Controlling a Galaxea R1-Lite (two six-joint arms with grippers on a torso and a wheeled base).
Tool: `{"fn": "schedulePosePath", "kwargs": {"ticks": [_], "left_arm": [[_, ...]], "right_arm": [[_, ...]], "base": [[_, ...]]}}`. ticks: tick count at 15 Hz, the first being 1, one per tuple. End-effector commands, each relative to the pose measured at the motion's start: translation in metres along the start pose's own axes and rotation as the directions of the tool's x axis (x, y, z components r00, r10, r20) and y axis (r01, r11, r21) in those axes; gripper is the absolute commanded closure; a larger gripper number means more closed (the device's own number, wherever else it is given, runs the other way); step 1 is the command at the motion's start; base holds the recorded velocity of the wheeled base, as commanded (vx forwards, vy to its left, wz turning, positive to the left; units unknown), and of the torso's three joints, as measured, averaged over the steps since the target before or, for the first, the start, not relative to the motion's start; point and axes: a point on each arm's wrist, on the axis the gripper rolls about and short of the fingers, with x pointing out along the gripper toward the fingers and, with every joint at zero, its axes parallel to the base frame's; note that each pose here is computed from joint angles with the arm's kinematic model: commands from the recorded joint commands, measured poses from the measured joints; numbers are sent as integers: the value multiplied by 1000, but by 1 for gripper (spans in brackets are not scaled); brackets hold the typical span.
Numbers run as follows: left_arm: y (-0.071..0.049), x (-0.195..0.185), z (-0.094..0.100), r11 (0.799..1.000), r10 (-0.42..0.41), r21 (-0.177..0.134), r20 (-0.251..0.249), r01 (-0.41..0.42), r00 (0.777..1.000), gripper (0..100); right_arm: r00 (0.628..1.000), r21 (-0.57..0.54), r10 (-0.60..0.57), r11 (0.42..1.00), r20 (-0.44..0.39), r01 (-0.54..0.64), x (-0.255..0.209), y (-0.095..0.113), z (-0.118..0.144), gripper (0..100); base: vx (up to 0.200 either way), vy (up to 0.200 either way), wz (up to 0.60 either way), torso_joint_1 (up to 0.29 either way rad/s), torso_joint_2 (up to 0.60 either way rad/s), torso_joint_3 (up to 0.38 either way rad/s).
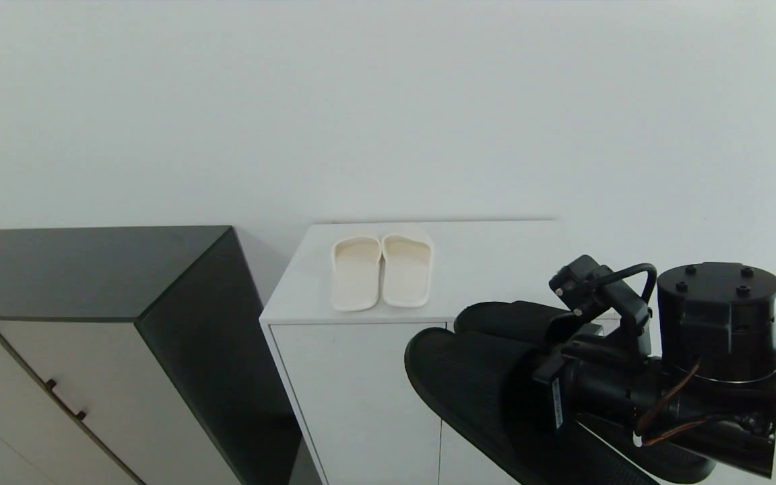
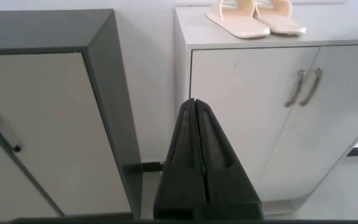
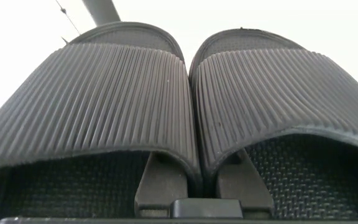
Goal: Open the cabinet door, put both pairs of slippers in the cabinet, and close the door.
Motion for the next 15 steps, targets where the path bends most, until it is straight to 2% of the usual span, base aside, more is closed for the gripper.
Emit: {"fn": "schedulePosePath", "kwargs": {"ticks": [1,15], "left_arm": [[0,0,0,1000,1,-3,1,-1,1000,100],[0,0,0,1000,1,-6,1,-1,1000,100]], "right_arm": [[1000,-1,-2,1000,-9,2,2,0,-2,100],[999,-2,-8,1000,-31,8,1,-2,-9,100]], "base": [[0,0,0,0,0,0],[0,0,0,0,0,0]]}}
